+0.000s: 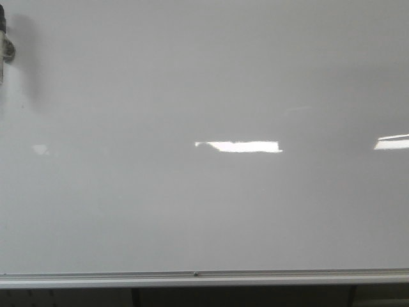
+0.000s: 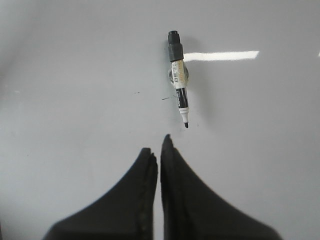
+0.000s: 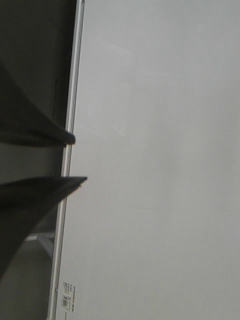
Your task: Write number 2 on whiteboard
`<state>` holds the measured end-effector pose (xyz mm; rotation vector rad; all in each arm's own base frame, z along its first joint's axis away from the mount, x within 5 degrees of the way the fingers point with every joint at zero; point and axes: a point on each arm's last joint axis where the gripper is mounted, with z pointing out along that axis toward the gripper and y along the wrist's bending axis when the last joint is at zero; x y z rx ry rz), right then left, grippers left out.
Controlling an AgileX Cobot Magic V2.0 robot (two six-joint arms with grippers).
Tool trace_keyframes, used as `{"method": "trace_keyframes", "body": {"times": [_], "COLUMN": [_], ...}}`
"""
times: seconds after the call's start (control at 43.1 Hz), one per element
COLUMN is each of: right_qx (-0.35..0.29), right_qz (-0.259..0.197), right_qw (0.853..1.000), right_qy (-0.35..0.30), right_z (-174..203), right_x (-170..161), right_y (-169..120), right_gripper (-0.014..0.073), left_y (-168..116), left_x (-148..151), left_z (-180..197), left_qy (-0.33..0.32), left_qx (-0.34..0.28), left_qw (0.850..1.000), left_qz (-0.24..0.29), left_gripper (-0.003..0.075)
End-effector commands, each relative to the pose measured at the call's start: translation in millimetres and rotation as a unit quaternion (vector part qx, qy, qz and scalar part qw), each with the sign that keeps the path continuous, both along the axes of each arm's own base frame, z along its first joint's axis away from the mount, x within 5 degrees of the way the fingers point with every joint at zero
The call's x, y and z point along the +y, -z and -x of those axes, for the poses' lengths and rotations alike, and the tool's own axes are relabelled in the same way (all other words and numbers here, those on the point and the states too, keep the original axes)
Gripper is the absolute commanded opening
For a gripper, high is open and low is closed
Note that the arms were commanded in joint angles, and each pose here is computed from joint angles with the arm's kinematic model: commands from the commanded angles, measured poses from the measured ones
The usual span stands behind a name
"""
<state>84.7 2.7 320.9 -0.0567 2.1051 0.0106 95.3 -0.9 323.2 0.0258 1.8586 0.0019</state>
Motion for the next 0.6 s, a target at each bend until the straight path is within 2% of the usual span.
{"method": "trace_keyframes", "body": {"times": [0.0, 0.07, 0.116, 0.209, 0.58], "right_qx": [-0.044, -0.043, -0.043, -0.044, -0.044], "right_qz": [0.004, 0.004, 0.004, 0.004, 0.004], "right_qw": [0.999, 0.999, 0.999, 0.999, 0.999], "right_qy": [-0.002, -0.002, -0.002, -0.002, -0.002], "right_z": [-4.1, -4.0, -4.0, -4.1, -4.1], "right_x": [0.0, 0.0, 0.0, 0.0, 0.0], "right_y": [-15.7, -15.7, -15.7, -15.7, -15.7], "right_gripper": [0.0388, 0.0452, 0.046, 0.0459, 0.0459], "left_y": [-11.8, -10.7, -9.4, -6.0, -4.4], "left_x": [-0.3, -0.1, 0.1, 0.5, -7.2], "left_z": [-5.5, -7.9, -10.5, -17.9, -63.8], "left_qy": [0.0, 0.0, 0.0, -0.001, 0.027], "left_qx": [-0.032, -0.026, -0.02, -0.003, 0.074], "left_qw": [0.999, 1.0, 1.0, 1.0, 0.997], "left_qz": [0.005, 0.003, 0.001, -0.001, -0.003], "left_gripper": [0.0191, 0.032, 0.0417, 0.0535, 0.0547]}}
